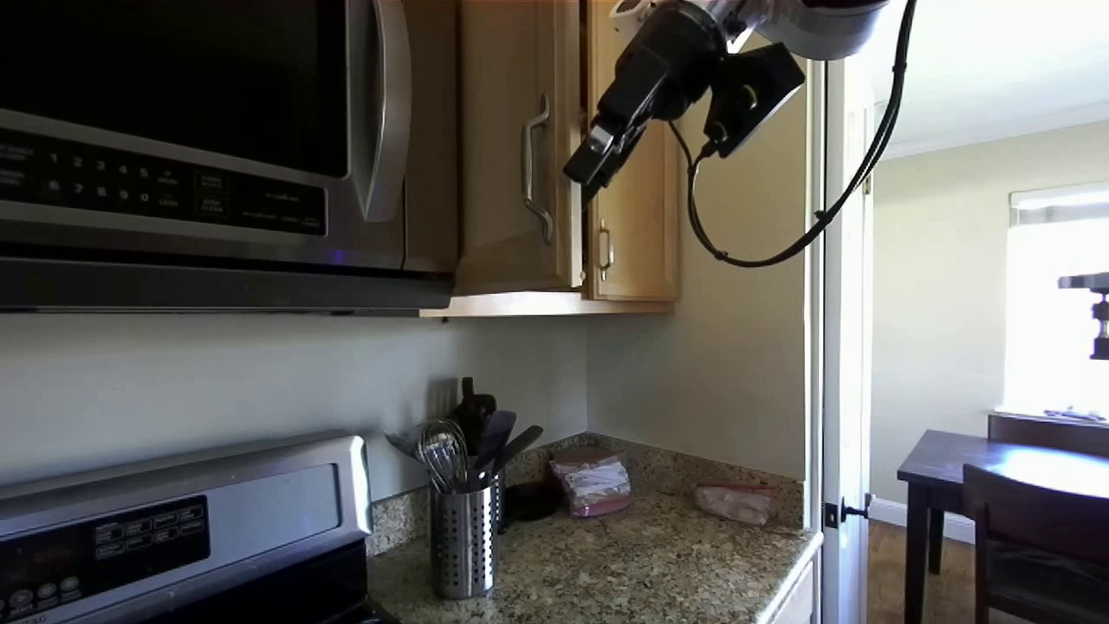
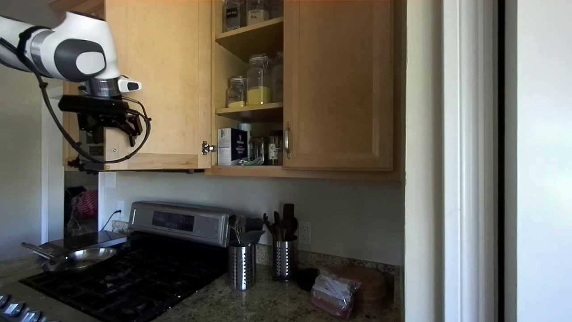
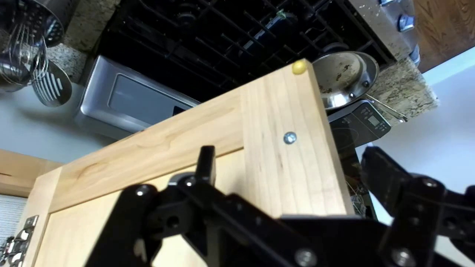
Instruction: Pick up the sachet from the countertop and put it in the open cabinet then close the door
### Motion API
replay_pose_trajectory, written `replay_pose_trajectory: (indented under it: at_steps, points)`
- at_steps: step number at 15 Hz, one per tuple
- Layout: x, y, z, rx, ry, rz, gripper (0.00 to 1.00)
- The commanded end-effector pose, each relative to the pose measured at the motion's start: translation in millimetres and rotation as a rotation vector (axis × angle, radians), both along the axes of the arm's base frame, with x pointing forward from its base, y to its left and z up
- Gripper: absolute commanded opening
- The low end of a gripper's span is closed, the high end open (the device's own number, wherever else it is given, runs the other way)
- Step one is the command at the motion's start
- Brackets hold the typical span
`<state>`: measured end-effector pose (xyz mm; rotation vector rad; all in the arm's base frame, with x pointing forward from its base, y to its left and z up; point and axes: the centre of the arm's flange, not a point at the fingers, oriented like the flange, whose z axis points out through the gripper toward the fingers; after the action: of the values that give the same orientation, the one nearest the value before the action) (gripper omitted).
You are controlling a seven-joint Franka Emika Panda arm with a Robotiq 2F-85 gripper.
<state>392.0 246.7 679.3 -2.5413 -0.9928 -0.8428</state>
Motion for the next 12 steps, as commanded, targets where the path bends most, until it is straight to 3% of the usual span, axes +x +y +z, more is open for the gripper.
replay_pose_trajectory:
  at_steps: [1,12]
  points:
    - [14,7,1,0.031,-0.005,-0.01,1.0]
    - [27,-9,-4,-0.076,-0.062,-0.097,1.0]
